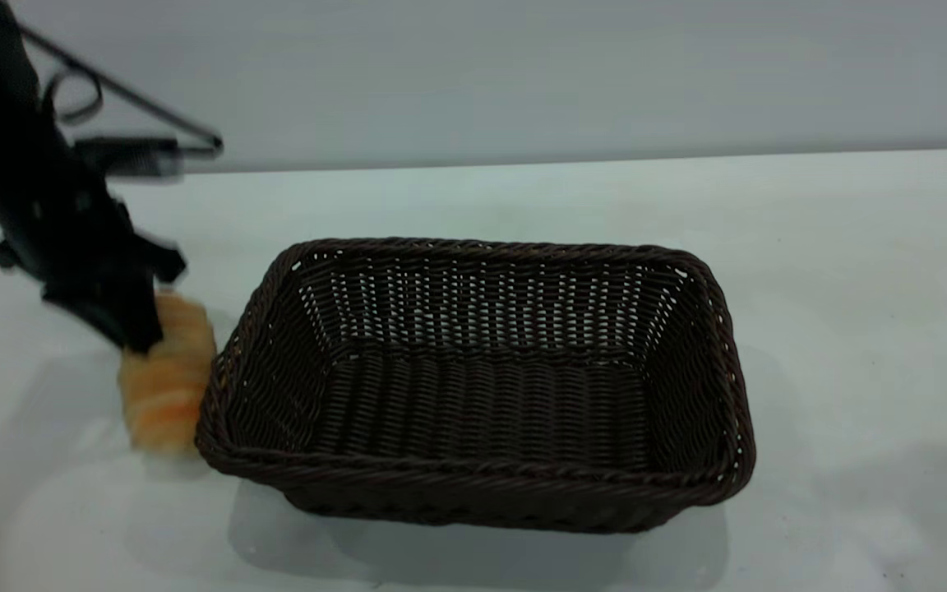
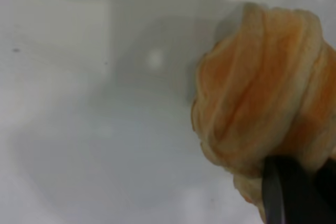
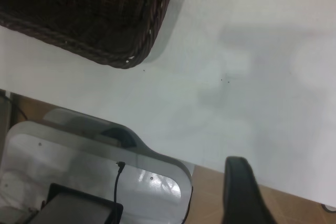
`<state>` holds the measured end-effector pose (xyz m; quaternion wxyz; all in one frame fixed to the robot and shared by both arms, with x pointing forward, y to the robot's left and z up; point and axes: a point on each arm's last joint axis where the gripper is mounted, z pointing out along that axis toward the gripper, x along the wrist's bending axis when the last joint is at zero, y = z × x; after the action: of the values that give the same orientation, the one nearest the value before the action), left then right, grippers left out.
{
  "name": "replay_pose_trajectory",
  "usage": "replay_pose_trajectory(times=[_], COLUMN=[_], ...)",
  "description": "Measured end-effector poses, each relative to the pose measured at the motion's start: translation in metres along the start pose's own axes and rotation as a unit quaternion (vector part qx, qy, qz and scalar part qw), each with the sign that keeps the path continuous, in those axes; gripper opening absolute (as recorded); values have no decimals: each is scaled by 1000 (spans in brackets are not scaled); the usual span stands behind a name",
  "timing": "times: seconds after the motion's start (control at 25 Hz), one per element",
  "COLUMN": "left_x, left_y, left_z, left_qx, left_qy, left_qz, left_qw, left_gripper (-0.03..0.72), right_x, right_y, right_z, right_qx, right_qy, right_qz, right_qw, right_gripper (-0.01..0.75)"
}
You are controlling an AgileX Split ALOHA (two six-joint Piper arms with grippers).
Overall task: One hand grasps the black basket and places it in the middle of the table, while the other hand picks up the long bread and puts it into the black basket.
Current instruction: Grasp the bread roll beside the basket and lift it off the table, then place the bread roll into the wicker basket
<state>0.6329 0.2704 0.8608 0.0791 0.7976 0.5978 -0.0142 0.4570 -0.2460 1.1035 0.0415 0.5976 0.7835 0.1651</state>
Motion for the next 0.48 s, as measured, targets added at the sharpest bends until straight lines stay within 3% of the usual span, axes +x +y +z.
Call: replay_pose_trajectory(times=[0.16,0.28,0.48], left_x=[-9,-30,-85], left_y=[19,26,24], left_z=[-56,-91,-101], left_qx=[-57,-94,-78], left_qy=[2,-12,-83], left_qz=[-19,7,135], left_qw=[998,995,984], left_gripper=[47,47,47], right_x=[0,0,0], right_y=[0,0,0], right_z=[0,0,0], right_qx=[0,0,0], right_qy=[0,0,0], right_qz=[0,0,0], right_qw=[1000,1000,1000], right_gripper=[446,446,446])
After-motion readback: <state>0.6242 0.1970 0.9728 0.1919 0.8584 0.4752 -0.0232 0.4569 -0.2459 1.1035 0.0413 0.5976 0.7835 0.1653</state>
